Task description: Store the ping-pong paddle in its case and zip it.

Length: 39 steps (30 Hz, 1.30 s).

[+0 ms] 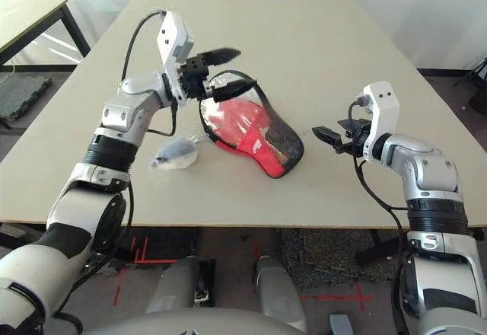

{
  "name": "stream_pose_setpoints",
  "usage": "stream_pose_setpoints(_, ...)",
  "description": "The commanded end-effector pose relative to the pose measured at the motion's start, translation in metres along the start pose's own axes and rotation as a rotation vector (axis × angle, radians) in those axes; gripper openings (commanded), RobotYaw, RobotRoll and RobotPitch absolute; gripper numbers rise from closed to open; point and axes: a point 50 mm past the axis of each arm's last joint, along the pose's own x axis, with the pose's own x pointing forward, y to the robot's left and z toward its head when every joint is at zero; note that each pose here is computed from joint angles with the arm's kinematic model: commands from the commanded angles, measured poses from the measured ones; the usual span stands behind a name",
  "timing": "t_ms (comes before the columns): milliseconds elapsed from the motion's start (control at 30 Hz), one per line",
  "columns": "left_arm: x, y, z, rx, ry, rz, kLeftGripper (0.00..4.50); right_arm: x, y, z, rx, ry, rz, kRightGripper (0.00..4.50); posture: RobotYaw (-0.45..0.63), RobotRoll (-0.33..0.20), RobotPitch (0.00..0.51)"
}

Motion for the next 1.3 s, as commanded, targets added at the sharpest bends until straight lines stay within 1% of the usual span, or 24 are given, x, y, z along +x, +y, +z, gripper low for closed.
stream_pose_setpoints(33,-0.013,-0.011,-0.018,-0.037,0.111,-0.139,4.5,0.0,0.005,-0.002,0.039,-0.021,0.03,4.46,-0.06,0.0,0.046)
stream_pose_setpoints(133,-0.029,-0.022,-0.028,-0.079,0.187,-0.236,4.5,0.004,0.01,-0.006,0.067,-0.015,0.055,4.46,-0.05,0.0,0.049)
stream_pose_setpoints(233,-0.044,-0.03,-0.035,-0.121,0.237,-0.268,4.5,0.01,0.015,-0.011,0.101,-0.012,0.085,4.46,-0.04,0.0,0.052)
stream_pose_setpoints(333,-0.056,-0.036,-0.04,-0.15,0.278,-0.275,4.5,0.015,0.017,-0.015,0.114,-0.003,0.095,4.46,-0.03,0.0,0.056)
stream_pose_setpoints(467,-0.077,-0.041,-0.049,-0.192,0.343,-0.257,4.5,0.027,0.026,-0.027,0.157,0.028,0.129,4.46,-0.01,0.0,0.056)
stream_pose_setpoints(567,-0.087,-0.042,-0.05,-0.204,0.359,-0.236,4.5,0.035,0.03,-0.035,0.179,0.051,0.134,4.46,0.0,0.0,0.054)
stream_pose_setpoints(767,-0.093,-0.044,-0.05,-0.212,0.367,-0.218,4.5,0.041,0.033,-0.047,0.213,0.08,0.142,4.46,0.0,0.0,0.049)
stream_pose_setpoints(967,-0.095,-0.044,-0.049,-0.217,0.37,-0.215,4.5,0.045,0.045,-0.053,0.231,0.105,0.184,4.46,0.0,0.0,0.051)
stream_pose_setpoints(1100,-0.095,-0.043,-0.049,-0.217,0.37,-0.215,4.5,0.046,0.058,-0.053,0.241,0.116,0.23,4.46,0.0,0.0,0.055)
stream_pose_setpoints(1267,-0.093,-0.043,-0.049,-0.216,0.369,-0.217,4.5,0.046,0.063,-0.056,0.254,0.133,0.234,4.46,-0.01,0.0,0.056)
stream_pose_setpoints(1300,-0.093,-0.043,-0.049,-0.216,0.368,-0.218,4.5,0.046,0.064,-0.057,0.264,0.139,0.229,4.3,-0.01,0.0,0.056)
